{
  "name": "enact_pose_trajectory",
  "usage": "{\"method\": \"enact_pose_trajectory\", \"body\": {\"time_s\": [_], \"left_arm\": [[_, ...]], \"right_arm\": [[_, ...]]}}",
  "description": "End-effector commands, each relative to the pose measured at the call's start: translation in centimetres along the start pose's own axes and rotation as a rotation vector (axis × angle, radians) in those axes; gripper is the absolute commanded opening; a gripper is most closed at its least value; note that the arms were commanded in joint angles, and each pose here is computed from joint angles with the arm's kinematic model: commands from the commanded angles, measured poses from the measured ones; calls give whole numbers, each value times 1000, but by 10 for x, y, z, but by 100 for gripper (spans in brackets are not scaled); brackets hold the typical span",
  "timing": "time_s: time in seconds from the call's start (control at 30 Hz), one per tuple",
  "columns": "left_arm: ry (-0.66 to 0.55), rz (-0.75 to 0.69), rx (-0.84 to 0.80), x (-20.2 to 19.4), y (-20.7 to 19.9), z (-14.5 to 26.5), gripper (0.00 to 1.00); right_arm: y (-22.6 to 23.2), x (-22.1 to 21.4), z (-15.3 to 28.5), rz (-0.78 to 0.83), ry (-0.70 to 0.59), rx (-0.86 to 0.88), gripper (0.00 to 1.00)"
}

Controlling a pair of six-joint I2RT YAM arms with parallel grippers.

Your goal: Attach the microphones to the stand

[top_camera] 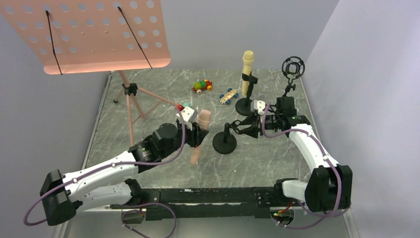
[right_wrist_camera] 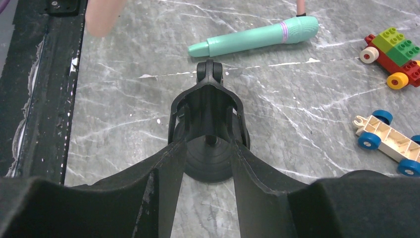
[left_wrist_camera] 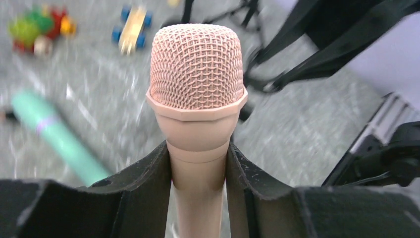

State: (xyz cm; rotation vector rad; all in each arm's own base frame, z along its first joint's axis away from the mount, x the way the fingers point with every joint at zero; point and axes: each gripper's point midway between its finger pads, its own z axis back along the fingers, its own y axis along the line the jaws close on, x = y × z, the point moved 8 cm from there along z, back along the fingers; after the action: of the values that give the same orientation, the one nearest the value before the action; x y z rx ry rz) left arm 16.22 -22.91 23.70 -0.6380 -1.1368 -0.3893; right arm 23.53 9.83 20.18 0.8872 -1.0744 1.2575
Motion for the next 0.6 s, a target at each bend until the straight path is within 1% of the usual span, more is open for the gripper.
{"method": "enact_pose_trajectory", "body": {"time_s": [0.0,0.13,0.2,0.23,0.33,0.47,0.57], "left_arm": [[-408,-187,-250,78,-31,13,12],[-538,-252,-323,111,-47,11,11],[-595,-269,-365,120,-55,5,11],[-644,-268,-385,127,-59,3,10],[-726,-261,-427,140,-69,-9,10],[-809,-235,-472,158,-78,-22,9],[-865,-186,-478,165,-78,-30,8]], "right_arm": [[7,0,-2,13,-22,33,51],[7,0,-2,13,-24,34,51],[7,-1,-2,14,-22,34,51],[7,-1,-2,13,-22,33,51],[7,-2,-3,10,-23,38,51],[8,-2,-3,7,-25,42,51],[8,-2,-3,8,-25,44,51]]}}
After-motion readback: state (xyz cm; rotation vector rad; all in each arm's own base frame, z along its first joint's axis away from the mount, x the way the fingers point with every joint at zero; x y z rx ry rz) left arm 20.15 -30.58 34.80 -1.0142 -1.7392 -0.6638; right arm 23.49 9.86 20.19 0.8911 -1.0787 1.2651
